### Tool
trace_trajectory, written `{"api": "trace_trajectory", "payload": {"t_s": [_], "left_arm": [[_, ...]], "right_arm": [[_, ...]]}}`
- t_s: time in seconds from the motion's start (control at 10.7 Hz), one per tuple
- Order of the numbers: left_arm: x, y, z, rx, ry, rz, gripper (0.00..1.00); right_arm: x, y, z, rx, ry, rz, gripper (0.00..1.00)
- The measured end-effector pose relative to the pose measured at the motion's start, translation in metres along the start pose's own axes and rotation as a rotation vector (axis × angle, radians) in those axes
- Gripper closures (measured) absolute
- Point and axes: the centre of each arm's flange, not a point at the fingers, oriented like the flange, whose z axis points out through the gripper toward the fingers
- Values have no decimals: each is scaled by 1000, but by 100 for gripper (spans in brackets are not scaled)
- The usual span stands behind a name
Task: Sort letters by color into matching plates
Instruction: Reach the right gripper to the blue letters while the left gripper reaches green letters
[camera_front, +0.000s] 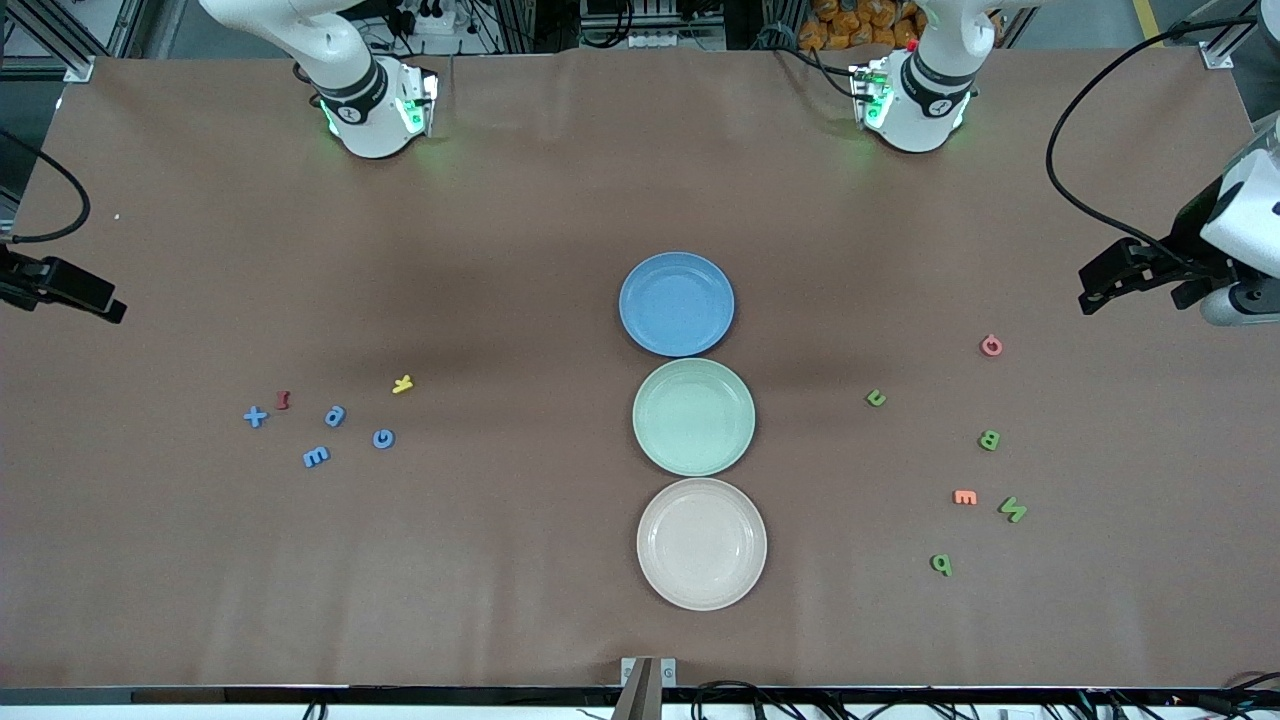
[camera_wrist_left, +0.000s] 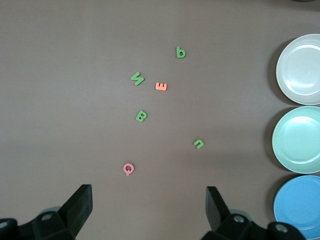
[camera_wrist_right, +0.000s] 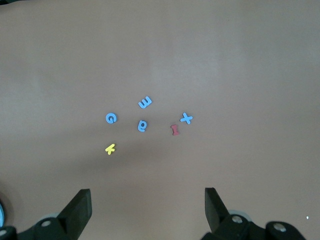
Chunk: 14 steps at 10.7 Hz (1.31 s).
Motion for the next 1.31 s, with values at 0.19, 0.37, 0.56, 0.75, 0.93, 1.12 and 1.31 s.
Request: {"api": "trace_trajectory", "payload": {"t_s": [0.19,0.37,0.56,0.75,0.93,1.12,1.31], "left_arm": [[1,-3,1,0,-2,-5,0],[1,-3,1,1,-2,-6,0],[3,-5,7,1,-12,-8,0],[7,-6,18,1,-31,2,0],[15,-8,36,-3,-46,90,0],[26,-11,60,-8,-59,102,0],[37,-15,91,-13,-78,100,0]], "right_arm": [[0,0,0,0,-1,-9,0],[0,1,1,0,-2,-17,0],[0,1,2,1,-3,-19,0],[1,0,4,0,-6,-22,0],[9,-3,20,-2,12,-24,0],[21,-2,59,-6,23,-16,0],[32,-2,108,7,-2,0,0]]}}
